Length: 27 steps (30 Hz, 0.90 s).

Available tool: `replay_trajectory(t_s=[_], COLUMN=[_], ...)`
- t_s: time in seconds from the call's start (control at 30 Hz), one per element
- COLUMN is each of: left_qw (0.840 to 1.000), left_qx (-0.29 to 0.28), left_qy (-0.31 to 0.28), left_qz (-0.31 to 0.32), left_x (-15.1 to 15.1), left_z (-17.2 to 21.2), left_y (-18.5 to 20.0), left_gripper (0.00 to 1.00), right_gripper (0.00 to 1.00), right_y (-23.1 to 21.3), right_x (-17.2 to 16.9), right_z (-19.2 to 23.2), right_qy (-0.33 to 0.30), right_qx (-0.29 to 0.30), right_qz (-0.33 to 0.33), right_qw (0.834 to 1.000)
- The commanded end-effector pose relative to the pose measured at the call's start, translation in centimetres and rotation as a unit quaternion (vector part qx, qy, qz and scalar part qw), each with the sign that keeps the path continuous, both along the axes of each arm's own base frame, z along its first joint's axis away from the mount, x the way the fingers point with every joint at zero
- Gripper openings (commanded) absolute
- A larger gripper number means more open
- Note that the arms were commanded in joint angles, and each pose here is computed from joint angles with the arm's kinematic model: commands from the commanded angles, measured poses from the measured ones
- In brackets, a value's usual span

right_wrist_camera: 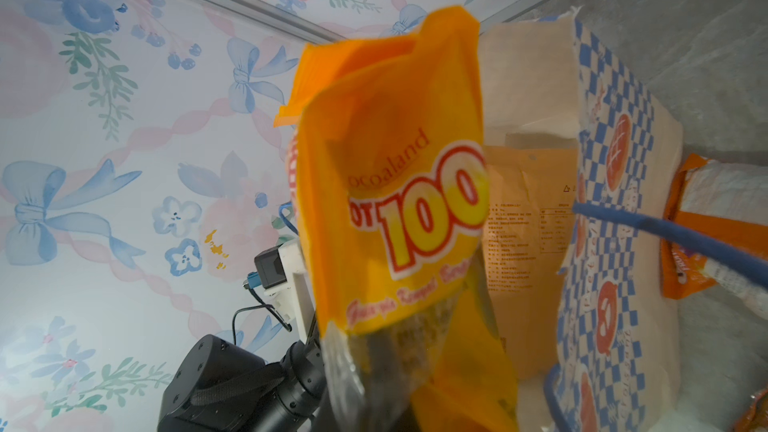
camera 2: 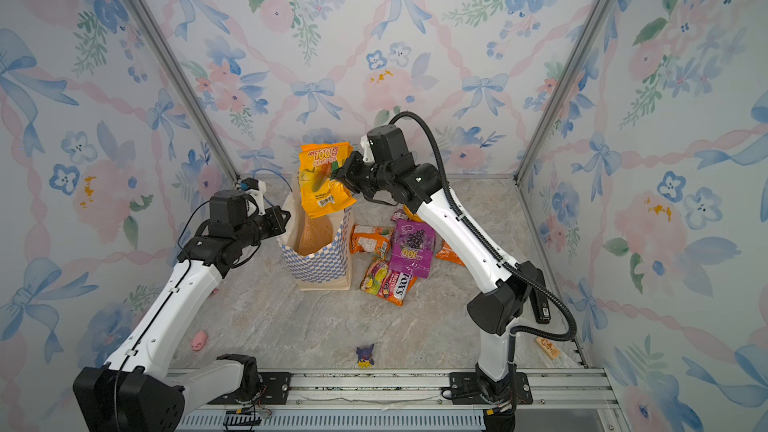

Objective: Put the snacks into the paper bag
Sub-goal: 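Carry the yellow gummy bag with the right gripper over the paper bag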

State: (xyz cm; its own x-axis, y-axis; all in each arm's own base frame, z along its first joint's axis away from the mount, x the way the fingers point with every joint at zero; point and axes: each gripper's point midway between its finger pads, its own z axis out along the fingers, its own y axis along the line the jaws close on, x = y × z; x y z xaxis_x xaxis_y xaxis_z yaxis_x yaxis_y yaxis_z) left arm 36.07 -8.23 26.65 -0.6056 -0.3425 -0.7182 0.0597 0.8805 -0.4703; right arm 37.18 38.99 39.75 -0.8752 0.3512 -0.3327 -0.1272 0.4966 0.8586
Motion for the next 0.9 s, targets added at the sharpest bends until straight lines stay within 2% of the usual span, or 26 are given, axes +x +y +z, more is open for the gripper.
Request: replay_trajectory(t_s=[0.0,0.13,0.5,0.87], left_qw=[1.000,1.000,1.000,1.000], left_qx=[-0.007,-0.004,-0.005,-0.009], left_qy=[-0.011,-0.014,-0.017,-0.011], left_qz=[-0.013,-0.012,-0.014,-0.012], left_x=[-0.4,-0.5,-0.3,-0.2], left_z=[0.5,0.6,0.7,0.0], left_y=[-0.6,-0.5,-0.5,-0.6], left_gripper=[0.00,0.00,0.00,0.00], right_gripper=[0.00,0.00,0.00,0.00], right_y=[1.0,2.1,1.1,2.7], right_x=[-0.8,-0.6,-0.9,-0.2], right_z=[4.9,3.6,3.1,0.6], right_qy=[-0.040,-0.014,-0.006,0.027], right_qx=[0.054,0.058,0.036,0.039], right_qz=[-0.004,-0.008,-0.049,-0.054], right_qw=[0.998,0.998,0.998,0.997])
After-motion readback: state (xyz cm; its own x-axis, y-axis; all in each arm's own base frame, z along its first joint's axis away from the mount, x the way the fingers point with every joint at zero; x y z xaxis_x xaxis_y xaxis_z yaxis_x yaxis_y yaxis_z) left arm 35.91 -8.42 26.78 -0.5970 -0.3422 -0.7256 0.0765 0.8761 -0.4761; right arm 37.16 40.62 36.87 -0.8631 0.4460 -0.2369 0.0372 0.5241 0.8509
